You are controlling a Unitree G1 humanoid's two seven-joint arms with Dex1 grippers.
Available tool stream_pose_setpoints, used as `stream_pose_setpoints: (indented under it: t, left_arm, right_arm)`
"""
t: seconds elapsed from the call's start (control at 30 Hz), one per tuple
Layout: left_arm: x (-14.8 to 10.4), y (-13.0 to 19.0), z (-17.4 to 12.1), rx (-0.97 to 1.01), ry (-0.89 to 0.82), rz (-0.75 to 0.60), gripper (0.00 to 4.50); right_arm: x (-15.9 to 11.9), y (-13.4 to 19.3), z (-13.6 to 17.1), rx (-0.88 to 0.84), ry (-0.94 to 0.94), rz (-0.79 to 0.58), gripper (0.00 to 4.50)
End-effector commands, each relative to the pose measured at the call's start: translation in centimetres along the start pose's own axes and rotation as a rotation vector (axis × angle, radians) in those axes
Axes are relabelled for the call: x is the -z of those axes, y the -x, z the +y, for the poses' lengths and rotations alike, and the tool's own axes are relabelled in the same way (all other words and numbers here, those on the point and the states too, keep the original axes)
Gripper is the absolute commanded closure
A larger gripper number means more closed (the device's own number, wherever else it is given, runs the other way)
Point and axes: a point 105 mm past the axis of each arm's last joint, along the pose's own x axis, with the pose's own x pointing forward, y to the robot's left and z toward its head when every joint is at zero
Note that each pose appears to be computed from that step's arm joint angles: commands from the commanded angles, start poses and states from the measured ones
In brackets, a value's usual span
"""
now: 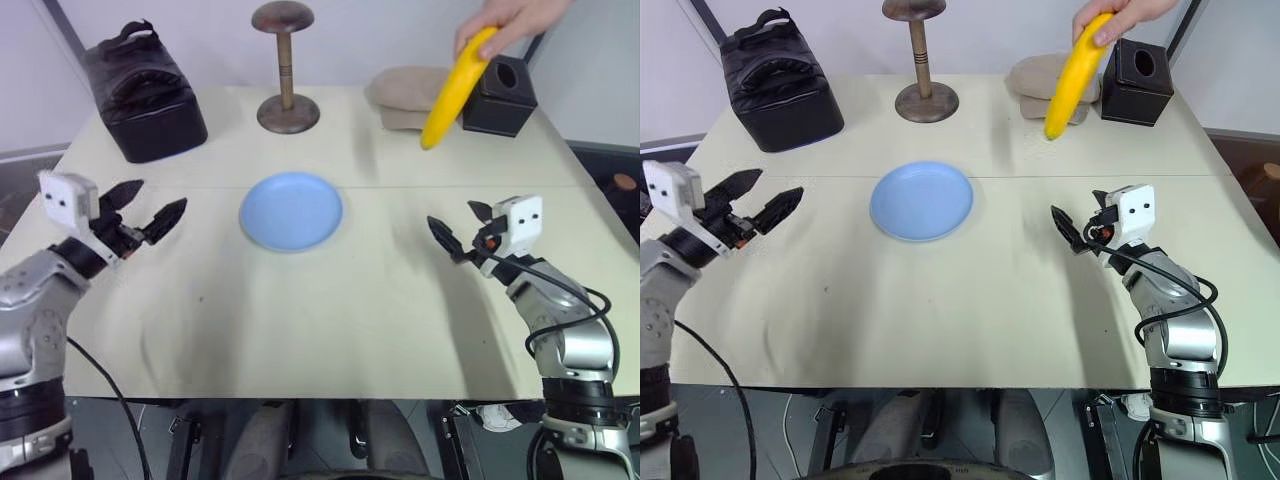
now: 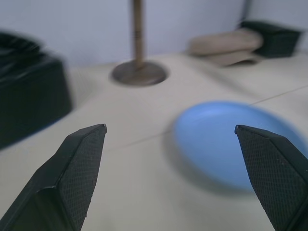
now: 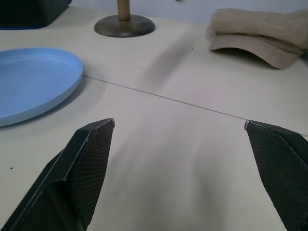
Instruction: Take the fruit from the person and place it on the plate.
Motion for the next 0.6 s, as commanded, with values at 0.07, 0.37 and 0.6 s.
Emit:
stream_pose_setpoints:
  t: [0.07,0.37,0.6]
  left_arm:
    - [-4.2,-0.6,-3.5,0.285,0.021,-0.056,0.0]
    - [-6.4,-3.5,-4.8,0.446,-0.015,-0.097,0.0]
    - [-5.2,-5.0,-4.8,0.454,-0.008,-0.088,0.0]
  right_arm:
    - [-1.3,0.2,-0.1,-0.001,0.034,-0.042,0.06]
    - [-7.2,-0.8,-1.8,0.008,-0.061,-0.213,0.06]
    - [-10.4,-4.3,-1.1,-0.057,-0.143,-0.31,0.06]
